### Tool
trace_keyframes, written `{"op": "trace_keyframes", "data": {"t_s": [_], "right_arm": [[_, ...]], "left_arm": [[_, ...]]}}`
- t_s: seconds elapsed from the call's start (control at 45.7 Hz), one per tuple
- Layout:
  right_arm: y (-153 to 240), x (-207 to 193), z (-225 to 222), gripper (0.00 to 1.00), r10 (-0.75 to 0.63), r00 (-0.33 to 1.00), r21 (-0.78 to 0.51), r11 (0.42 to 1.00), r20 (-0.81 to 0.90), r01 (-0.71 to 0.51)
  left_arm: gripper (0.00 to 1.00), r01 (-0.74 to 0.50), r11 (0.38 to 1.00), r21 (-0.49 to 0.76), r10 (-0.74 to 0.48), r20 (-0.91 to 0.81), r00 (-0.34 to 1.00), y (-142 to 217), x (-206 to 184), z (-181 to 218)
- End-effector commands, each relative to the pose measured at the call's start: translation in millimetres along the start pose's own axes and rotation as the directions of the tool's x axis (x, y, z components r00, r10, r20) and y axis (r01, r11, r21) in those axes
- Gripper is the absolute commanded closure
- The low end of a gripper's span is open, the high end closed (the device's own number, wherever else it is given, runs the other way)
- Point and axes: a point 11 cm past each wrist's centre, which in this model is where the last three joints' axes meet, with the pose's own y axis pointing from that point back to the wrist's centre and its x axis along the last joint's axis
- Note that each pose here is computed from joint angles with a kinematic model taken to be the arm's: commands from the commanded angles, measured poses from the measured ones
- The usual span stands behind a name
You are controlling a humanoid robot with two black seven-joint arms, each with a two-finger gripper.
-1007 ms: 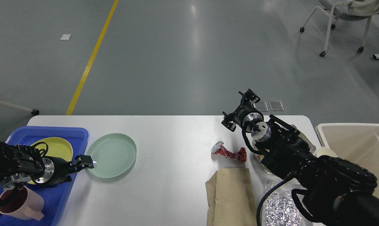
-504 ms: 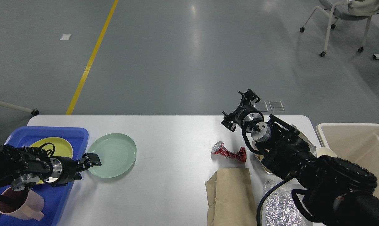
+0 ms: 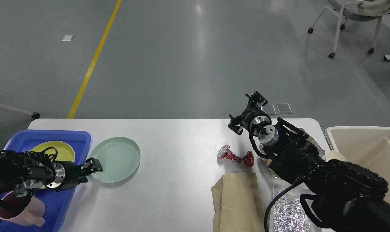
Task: Tidy desktop
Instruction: 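Grip the pale green plate's edge with the left gripper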
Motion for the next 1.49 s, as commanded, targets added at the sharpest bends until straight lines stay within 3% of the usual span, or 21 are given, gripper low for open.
{"op": "trace_keyframes", "data": {"t_s": [0.0, 1.467], "right_arm": [[0, 0, 0, 0.0, 0.0, 1.0, 0.0, 1.0, 0.0, 0.0], [0, 0, 0, 0.0, 0.0, 1.0, 0.0, 1.0, 0.0, 0.0]], "left_arm": [[0.39, 0.004, 1.0, 0.003, -0.004, 0.001, 1.0, -1, -2, -1], [0.95, 0.03, 1.0, 0.006, -0.03, -0.013, 0.999, -16, -18, -9]]}}
